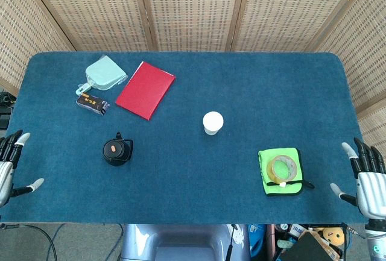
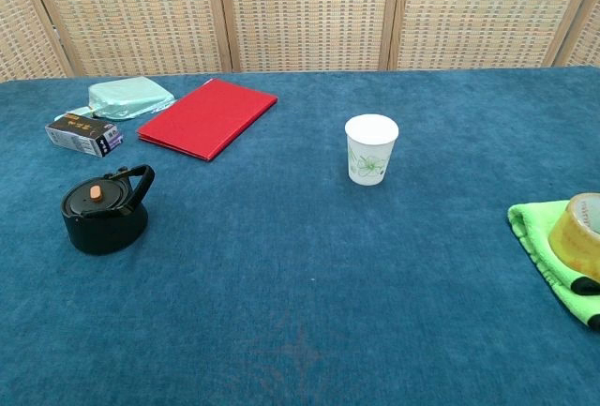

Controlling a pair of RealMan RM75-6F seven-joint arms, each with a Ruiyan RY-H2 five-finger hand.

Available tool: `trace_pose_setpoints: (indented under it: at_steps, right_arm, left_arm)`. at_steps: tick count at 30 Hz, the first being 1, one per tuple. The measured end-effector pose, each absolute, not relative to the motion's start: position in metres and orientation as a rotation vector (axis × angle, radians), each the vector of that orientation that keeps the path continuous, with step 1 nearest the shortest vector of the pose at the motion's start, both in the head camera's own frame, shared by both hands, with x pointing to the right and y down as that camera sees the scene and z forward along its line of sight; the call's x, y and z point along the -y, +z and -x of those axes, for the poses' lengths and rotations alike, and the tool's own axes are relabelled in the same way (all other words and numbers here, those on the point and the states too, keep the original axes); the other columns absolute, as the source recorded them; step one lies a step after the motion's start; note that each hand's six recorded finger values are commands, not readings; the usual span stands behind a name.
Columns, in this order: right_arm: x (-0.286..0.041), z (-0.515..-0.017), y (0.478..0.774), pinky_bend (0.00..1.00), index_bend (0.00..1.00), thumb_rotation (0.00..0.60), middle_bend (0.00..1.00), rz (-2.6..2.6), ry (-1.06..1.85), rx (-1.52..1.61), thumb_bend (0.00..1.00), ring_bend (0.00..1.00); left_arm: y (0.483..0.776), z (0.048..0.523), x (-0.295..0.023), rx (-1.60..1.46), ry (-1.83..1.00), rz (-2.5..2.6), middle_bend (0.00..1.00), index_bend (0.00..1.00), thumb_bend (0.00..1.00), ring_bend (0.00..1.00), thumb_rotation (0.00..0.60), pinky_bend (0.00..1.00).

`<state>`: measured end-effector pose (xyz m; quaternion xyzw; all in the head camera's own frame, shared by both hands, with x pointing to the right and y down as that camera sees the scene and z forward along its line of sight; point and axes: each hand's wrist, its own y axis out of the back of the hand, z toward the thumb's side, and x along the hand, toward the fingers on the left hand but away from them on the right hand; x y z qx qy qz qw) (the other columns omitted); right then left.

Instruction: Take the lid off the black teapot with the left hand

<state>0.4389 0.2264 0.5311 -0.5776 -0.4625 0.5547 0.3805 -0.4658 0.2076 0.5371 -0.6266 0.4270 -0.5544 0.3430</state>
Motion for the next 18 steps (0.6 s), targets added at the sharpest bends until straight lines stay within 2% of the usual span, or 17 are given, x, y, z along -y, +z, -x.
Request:
trace_pose_setpoints:
  at_steps: [8,14,18]
  right_arm:
    - [-0.226,-0.438,0.53,0.0,0.0,0.6,0.0,1.479,1.41,1.19,0.0,0.0]
    - [-0.225,-0.441,0.535,0.0,0.0,0.6,0.0,1.477,1.43,1.189,0.0,0.0]
    - [-0.222,-0.443,0.54,0.0,0.0,0.6,0.0,1.468,1.453,1.186,0.0,0.0]
  left_arm:
    - [0.542,0.464,-0.205,-1.093,-1.425,1.656,0.0,0.0,0.13,0.0,0.6,0.0]
    - [0.559,0.456,-0.181,-1.029,-1.366,1.734,0.0,0.01,0.14,0.0,0.6,0.0]
    - [0.572,0.442,-0.158,-0.923,-1.27,1.811,0.0,0.21,0.14,0.0,0.6,0.0]
